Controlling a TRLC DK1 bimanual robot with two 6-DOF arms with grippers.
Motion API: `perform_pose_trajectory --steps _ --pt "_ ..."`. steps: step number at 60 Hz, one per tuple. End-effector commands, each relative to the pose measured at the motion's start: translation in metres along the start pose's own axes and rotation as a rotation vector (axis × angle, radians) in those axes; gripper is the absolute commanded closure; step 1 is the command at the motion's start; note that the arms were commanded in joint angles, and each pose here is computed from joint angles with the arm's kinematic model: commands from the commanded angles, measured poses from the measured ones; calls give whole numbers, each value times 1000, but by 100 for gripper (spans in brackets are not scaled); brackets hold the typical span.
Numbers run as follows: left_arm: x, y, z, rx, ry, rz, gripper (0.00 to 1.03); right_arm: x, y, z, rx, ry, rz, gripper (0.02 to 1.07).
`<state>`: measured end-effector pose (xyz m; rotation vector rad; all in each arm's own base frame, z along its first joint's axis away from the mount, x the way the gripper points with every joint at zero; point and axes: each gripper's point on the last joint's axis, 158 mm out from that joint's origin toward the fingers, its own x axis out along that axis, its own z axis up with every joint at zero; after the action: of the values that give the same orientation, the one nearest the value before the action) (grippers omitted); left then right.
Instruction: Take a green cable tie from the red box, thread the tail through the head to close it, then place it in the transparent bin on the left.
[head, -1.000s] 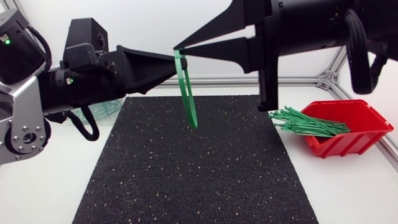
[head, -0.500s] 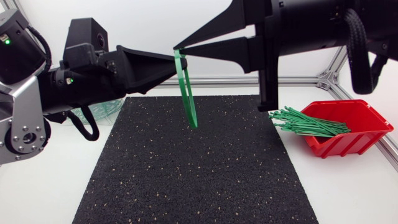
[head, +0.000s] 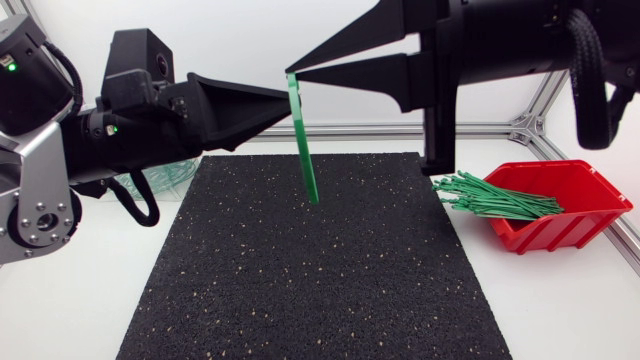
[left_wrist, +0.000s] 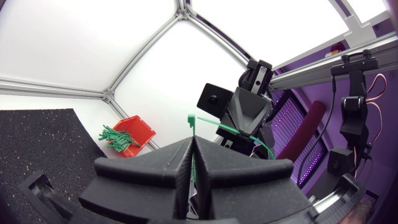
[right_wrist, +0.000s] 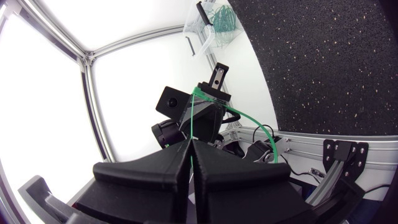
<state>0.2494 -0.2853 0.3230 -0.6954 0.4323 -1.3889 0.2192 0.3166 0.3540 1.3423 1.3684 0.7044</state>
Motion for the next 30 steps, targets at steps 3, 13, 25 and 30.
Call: perform_pose_trajectory --steps 3,13,25,30 --pt "-3 0 -3 -13 -3 -3 100 1 -10 2 25 -4 -16 101" --pt "-3 -1 -2 -11 -4 -4 100 1 -11 5 29 -7 -17 101" --pt "-3 -1 -2 -12 -2 -4 100 3 -13 7 33 -8 -18 101" --pt "-2 -1 -3 -14 -1 -5 100 2 -12 8 30 -9 -14 102"
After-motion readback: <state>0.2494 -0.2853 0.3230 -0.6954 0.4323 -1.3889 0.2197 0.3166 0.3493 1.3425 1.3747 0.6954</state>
